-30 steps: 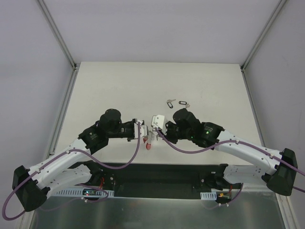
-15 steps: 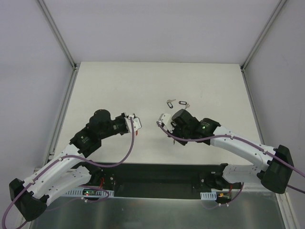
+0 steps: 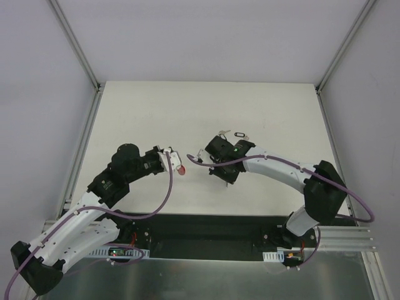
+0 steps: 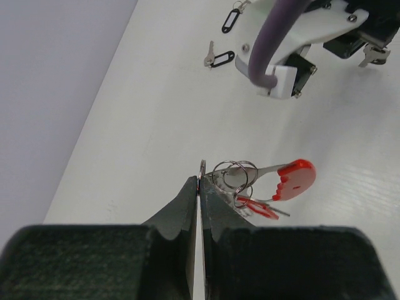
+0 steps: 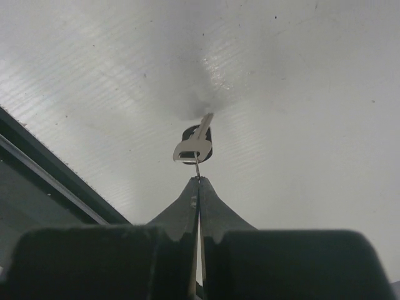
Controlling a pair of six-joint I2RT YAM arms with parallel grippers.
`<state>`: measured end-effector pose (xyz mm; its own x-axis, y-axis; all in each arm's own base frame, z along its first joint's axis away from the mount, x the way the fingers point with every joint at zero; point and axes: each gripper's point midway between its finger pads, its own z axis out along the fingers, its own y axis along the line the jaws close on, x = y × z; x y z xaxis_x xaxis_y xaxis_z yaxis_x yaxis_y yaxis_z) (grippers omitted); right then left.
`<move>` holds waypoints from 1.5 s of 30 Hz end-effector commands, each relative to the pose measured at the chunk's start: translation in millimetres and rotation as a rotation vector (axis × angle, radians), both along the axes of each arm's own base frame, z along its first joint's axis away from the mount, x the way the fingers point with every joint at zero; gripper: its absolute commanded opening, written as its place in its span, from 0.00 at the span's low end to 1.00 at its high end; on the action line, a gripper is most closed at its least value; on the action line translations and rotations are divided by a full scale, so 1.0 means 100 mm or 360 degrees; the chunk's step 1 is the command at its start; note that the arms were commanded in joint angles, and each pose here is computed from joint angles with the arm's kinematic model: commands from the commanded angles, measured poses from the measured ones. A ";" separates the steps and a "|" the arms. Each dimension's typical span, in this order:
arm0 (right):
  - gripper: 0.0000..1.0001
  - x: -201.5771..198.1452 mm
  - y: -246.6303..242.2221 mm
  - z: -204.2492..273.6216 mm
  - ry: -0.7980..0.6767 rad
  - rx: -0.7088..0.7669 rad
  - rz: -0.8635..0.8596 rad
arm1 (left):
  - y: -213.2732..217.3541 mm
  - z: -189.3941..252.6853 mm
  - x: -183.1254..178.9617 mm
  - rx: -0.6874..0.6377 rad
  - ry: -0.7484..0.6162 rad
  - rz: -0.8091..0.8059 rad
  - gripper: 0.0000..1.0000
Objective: Put the keys on the keyring
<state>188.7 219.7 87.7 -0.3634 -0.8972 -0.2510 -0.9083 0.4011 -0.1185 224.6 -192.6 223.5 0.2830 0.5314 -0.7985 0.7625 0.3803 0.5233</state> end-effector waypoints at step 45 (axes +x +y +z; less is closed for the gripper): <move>0.12 0.51 0.85 -0.45 0.0180 -0.0019 0.0061 | 0.17 0.20 0.13 -0.0072 -0.0105 0.0087 0.00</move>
